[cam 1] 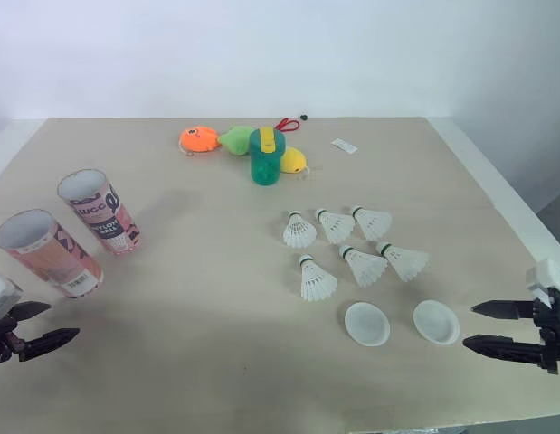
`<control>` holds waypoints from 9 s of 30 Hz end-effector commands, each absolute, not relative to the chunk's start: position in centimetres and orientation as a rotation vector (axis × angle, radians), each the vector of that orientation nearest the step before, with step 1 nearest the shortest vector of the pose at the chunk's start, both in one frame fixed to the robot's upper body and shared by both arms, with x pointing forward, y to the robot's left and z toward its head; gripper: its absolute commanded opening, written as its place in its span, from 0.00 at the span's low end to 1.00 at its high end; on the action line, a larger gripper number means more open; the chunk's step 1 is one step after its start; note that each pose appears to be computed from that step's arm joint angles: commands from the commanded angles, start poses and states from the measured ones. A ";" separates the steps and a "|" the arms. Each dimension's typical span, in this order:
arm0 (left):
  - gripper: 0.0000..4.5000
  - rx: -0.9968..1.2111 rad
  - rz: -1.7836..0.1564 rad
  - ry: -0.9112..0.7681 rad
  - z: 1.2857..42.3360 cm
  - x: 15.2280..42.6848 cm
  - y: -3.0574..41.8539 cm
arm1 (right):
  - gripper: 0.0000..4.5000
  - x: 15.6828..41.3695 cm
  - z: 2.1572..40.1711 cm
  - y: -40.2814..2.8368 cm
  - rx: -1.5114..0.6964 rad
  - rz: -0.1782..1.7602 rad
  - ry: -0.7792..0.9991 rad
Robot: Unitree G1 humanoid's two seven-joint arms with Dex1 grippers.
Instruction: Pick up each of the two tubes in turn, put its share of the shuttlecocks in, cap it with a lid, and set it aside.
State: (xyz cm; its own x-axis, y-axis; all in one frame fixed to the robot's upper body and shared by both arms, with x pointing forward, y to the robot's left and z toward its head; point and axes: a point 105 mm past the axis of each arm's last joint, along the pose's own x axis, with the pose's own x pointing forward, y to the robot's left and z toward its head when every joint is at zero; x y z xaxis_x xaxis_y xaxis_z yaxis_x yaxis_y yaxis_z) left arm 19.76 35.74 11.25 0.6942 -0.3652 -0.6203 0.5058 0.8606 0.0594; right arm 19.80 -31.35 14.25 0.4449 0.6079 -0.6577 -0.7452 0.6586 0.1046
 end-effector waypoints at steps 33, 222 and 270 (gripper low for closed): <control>1.00 0.129 -0.312 0.247 12.6 20.5 33.6 | 1.00 22.5 22.1 -15.6 -0.246 1.360 0.191; 0.73 0.923 -1.143 0.637 11.9 26.8 21.9 | 0.01 28.0 12.3 -7.5 -0.032 1.007 0.033; 0.73 0.896 -1.135 0.626 11.7 27.8 21.3 | 0.98 32.6 13.8 -5.9 -0.280 0.767 0.058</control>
